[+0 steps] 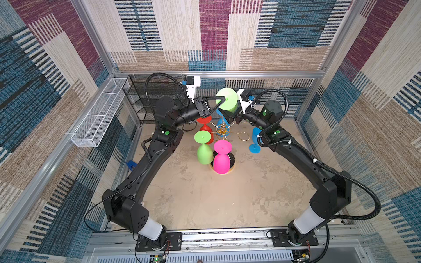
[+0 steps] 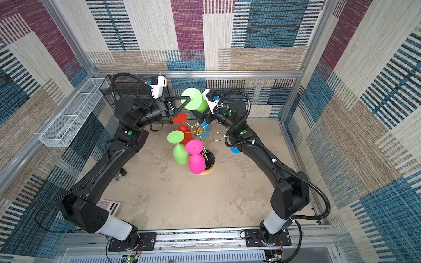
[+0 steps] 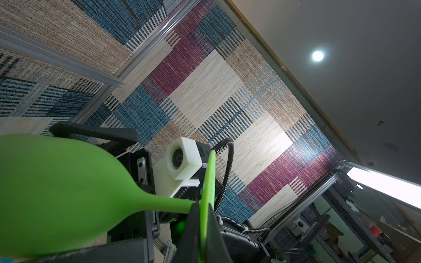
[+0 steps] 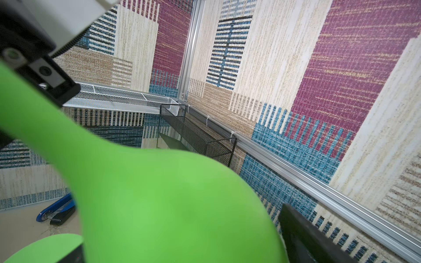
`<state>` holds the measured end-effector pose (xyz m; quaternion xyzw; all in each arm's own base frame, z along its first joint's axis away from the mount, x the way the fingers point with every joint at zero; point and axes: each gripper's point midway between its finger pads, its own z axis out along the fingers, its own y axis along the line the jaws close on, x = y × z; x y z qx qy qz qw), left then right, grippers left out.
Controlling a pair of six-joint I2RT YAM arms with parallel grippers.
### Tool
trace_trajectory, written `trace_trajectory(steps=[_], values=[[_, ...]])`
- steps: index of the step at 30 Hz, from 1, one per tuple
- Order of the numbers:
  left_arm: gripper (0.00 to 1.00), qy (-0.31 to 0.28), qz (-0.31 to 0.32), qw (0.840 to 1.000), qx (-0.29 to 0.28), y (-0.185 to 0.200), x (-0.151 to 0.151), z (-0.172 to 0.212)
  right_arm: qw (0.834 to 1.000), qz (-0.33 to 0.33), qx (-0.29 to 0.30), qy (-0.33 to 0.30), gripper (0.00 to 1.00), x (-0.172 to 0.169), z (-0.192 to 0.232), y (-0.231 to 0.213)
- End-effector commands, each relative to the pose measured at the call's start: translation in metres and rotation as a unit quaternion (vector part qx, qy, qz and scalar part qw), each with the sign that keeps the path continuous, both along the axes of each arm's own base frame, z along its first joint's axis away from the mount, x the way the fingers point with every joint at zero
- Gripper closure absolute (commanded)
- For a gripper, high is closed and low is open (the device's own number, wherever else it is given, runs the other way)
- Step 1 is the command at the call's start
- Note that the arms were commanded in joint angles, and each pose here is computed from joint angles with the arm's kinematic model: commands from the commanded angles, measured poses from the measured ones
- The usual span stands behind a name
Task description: Take the wine glass off the wine glass rack
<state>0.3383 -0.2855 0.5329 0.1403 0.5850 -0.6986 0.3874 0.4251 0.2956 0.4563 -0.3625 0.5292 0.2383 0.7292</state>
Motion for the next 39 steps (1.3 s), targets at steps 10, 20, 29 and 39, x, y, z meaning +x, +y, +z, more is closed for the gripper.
trace_trajectory(steps=[10, 20, 29, 39], values=[[1.00, -0.008, -0.012, 1.000, -0.013, 0.004, -0.002, 0.006, 1.000, -0.016, 0.012, -0.002, 0.13, 0.003, 0.007, 0.000], [0.75, -0.010, -0.010, 1.000, -0.026, 0.010, 0.009, 0.005, 1.000, -0.010, 0.003, 0.024, 0.37, -0.008, 0.006, 0.000], [0.59, -0.079, 0.025, 0.996, -0.029, 0.023, 0.011, 0.013, 0.996, -0.028, -0.007, 0.082, 0.48, -0.024, 0.012, -0.015], [0.52, -0.268, 0.192, 0.934, 0.135, 0.033, 0.044, -0.022, 0.978, -0.082, -0.059, 0.184, 0.54, -0.048, 0.010, -0.047]])
